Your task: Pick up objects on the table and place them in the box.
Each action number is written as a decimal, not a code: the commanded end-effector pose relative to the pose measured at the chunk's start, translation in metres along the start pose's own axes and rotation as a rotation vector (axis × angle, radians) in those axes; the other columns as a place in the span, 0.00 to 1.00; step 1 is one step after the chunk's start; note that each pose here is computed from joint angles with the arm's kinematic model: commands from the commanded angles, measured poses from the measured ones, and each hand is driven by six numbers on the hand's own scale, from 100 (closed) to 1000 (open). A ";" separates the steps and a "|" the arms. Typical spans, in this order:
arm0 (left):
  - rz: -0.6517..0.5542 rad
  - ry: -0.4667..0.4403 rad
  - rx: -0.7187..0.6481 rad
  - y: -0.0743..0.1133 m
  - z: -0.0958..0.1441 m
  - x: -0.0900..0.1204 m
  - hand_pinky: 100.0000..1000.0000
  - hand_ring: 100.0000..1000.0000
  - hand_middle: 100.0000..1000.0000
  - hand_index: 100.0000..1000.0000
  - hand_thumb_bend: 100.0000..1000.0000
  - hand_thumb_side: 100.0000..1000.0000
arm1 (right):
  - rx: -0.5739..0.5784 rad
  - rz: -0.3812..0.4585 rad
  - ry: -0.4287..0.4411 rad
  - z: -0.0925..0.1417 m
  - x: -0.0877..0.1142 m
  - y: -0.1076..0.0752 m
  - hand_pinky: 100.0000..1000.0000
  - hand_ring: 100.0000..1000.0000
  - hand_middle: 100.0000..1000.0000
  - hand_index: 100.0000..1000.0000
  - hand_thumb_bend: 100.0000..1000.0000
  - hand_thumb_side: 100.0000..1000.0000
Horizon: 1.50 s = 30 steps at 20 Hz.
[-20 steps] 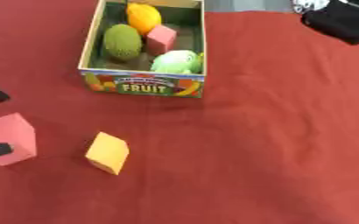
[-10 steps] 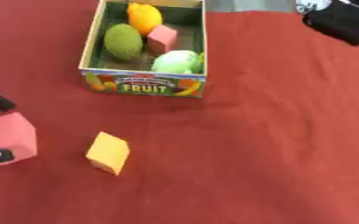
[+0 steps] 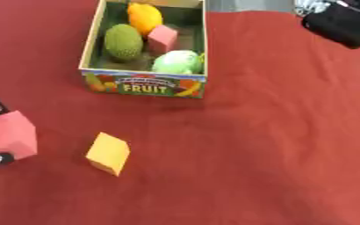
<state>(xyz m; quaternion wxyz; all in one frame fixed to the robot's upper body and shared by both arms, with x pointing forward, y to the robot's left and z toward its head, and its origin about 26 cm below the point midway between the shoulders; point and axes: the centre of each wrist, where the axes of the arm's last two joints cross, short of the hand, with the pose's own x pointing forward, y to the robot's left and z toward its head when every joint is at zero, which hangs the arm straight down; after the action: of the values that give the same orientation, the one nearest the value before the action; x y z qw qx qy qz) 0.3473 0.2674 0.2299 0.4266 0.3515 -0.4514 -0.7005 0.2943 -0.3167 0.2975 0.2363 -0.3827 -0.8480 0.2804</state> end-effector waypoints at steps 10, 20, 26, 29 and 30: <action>0.002 -0.045 0.224 0.051 0.053 0.018 0.68 0.62 0.50 0.65 0.02 0.18 | -0.011 0.020 -0.005 0.001 0.001 -0.007 0.83 0.81 0.71 0.85 0.00 0.49; -0.039 -0.182 0.496 0.127 0.079 0.054 0.71 0.64 0.51 0.66 0.00 0.22 | -0.026 0.020 -0.013 -0.001 0.001 -0.010 0.83 0.81 0.71 0.85 0.00 0.46; 0.061 -0.326 0.576 0.162 0.041 0.078 0.71 0.64 0.52 0.67 0.00 0.29 | -0.031 -0.011 -0.043 -0.007 0.006 -0.010 0.83 0.81 0.71 0.85 0.00 0.45; 0.072 -0.364 0.579 0.168 0.006 0.085 0.72 0.64 0.52 0.68 0.00 0.33 | -0.039 -0.031 -0.061 -0.012 0.009 -0.009 0.83 0.81 0.71 0.85 0.00 0.45; 0.073 -0.370 0.580 0.169 -0.005 0.086 0.72 0.64 0.52 0.68 0.00 0.36 | -0.042 -0.039 -0.066 -0.013 0.010 -0.009 0.83 0.81 0.71 0.85 0.00 0.45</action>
<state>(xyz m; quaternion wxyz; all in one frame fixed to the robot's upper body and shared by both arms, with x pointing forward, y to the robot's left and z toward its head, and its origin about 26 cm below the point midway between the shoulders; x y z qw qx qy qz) 0.3585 0.1522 0.3740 0.2524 0.3067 -0.7094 -0.5822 0.2958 -0.3105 0.3055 0.2205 -0.3613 -0.8655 0.2678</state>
